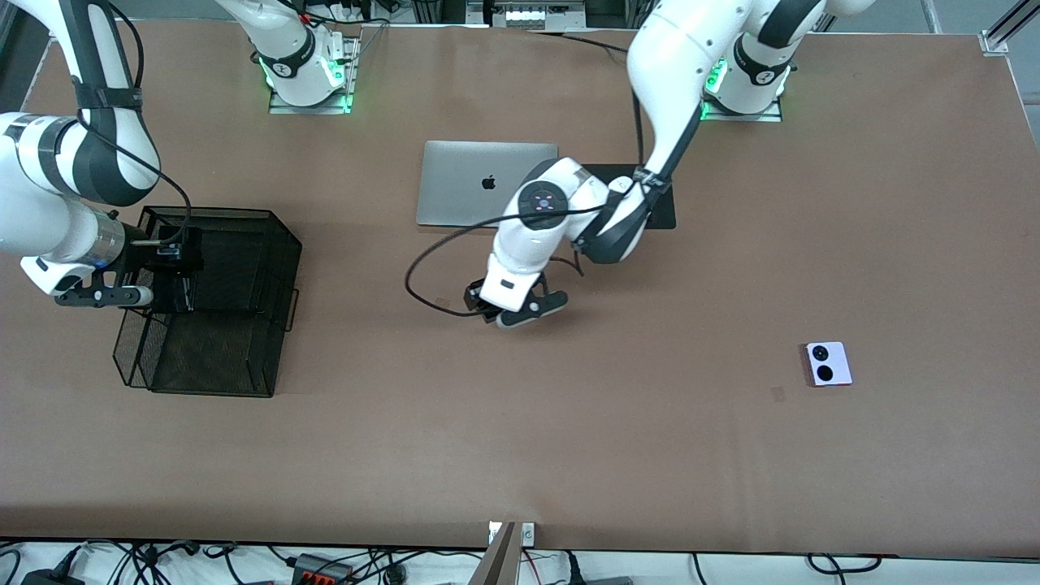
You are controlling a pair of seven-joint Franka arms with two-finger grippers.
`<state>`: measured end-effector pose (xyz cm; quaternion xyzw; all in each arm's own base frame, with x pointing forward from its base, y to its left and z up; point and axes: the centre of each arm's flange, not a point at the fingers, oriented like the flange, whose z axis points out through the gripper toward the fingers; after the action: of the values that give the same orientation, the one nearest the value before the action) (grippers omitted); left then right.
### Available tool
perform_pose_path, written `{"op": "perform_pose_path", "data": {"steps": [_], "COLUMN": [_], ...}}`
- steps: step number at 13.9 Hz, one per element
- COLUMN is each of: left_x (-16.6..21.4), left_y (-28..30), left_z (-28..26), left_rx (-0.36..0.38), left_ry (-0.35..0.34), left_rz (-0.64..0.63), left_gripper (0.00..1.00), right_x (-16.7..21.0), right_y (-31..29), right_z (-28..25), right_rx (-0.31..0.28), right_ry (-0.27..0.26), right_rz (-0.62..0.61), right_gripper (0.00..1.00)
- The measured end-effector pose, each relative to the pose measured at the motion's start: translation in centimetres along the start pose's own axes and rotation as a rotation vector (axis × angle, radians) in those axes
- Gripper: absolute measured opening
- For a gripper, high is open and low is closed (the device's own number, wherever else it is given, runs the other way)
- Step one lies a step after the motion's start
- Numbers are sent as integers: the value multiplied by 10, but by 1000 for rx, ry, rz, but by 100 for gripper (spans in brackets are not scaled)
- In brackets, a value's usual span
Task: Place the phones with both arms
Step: 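Carry the flip phone beside the laptop with the left gripper while the right gripper releases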
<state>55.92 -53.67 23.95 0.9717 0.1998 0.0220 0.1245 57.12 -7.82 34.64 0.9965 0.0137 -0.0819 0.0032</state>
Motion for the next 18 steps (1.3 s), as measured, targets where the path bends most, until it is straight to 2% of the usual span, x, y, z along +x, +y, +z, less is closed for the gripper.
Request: {"op": "perform_pose_path", "data": {"steps": [4,6,9,13,15,17,18], "left_x": [5,6,1,-5,0,5,6], "left_y": [4,0,-4,0,-1,-1,-1], "left_z": [18,31,47,54,58,58,58], "left_rx": [-60,-53,-35,-49,-63,-66,-67], "left_ry": [58,70,72,82,104,121,124], "left_rz": [151,199,239,260,264,268,272], "left_gripper": [80,80,80,80,84,99,99], "right_x": [-3,-4,-11,-17,-18,-18,-18], "right_y": [-1,-1,-2,-3,-3,-4,-4], "right_z": [7,8,10,18,19,21,23], "right_rx": [1,1,4,7,7,7,8], "right_ry": [-5,-6,-15,-34,-33,-34,-37], "right_rz": [1,2,3,3,3,3,4], "right_gripper": [79,79,79,79,79,79,79]}}
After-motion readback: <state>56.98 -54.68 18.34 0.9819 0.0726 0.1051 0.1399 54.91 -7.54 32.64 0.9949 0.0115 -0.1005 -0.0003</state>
